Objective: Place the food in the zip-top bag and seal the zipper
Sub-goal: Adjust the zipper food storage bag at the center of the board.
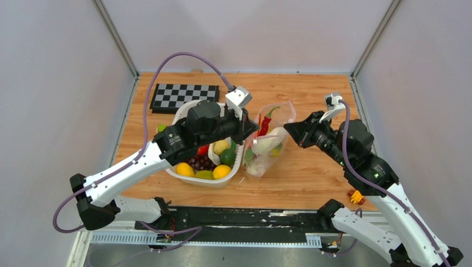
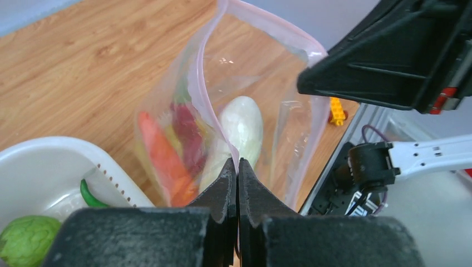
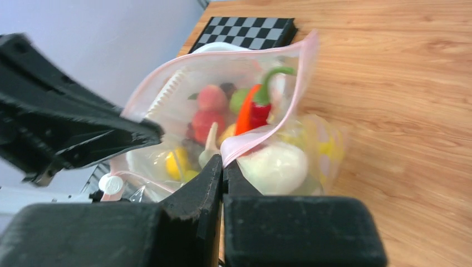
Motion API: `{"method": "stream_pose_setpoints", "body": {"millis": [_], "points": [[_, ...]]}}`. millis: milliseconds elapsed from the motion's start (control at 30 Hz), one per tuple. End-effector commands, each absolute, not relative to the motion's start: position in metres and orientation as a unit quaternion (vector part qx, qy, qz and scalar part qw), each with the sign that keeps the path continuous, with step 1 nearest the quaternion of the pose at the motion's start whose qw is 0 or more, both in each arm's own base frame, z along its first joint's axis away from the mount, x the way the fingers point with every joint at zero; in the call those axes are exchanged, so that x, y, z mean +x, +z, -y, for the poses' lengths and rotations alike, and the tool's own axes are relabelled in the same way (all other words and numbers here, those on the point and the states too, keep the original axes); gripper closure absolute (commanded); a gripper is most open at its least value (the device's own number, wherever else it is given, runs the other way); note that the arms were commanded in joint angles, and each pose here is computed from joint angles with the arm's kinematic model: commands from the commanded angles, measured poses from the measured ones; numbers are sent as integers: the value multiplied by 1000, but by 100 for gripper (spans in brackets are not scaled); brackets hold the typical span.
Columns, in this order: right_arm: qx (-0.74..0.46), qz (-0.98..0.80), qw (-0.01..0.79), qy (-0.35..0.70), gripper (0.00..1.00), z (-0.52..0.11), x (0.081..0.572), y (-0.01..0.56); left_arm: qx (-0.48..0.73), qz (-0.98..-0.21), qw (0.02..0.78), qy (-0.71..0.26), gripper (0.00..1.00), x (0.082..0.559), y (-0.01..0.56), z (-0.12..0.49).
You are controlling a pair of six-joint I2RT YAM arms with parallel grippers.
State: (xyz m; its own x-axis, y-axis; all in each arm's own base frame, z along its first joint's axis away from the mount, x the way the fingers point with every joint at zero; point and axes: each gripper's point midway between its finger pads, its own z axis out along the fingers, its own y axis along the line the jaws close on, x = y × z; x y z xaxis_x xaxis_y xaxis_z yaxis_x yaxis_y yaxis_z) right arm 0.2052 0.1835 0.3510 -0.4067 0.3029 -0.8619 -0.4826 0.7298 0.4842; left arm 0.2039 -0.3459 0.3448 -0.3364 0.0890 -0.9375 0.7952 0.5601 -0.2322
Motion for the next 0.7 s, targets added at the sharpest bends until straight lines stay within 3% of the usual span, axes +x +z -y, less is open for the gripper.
{"method": "stream_pose_setpoints", "body": {"millis": [0, 233, 367, 400, 467, 600, 667], "points": [[-28, -755, 580, 305, 100, -161, 220, 382, 260, -693, 536, -405, 100, 205, 391, 344], [-45, -770, 557, 308, 100, -174, 226, 374, 234, -721, 516, -398, 100, 214, 362, 352], [-34, -774, 544, 323, 100, -179, 225, 362, 206, -737, 508, -394, 94, 223, 337, 348], [-33, -771, 545, 328, 100, -180, 225, 361, 196, -738, 508, -398, 88, 225, 334, 347], [-32, -773, 540, 330, 100, -182, 225, 357, 179, -743, 506, -399, 66, 232, 328, 343], [-36, -788, 520, 327, 100, -186, 225, 345, 167, -756, 506, -379, 47, 244, 319, 329], [-37, -788, 518, 332, 100, -189, 226, 343, 167, -755, 507, -382, 32, 246, 321, 324]]}}
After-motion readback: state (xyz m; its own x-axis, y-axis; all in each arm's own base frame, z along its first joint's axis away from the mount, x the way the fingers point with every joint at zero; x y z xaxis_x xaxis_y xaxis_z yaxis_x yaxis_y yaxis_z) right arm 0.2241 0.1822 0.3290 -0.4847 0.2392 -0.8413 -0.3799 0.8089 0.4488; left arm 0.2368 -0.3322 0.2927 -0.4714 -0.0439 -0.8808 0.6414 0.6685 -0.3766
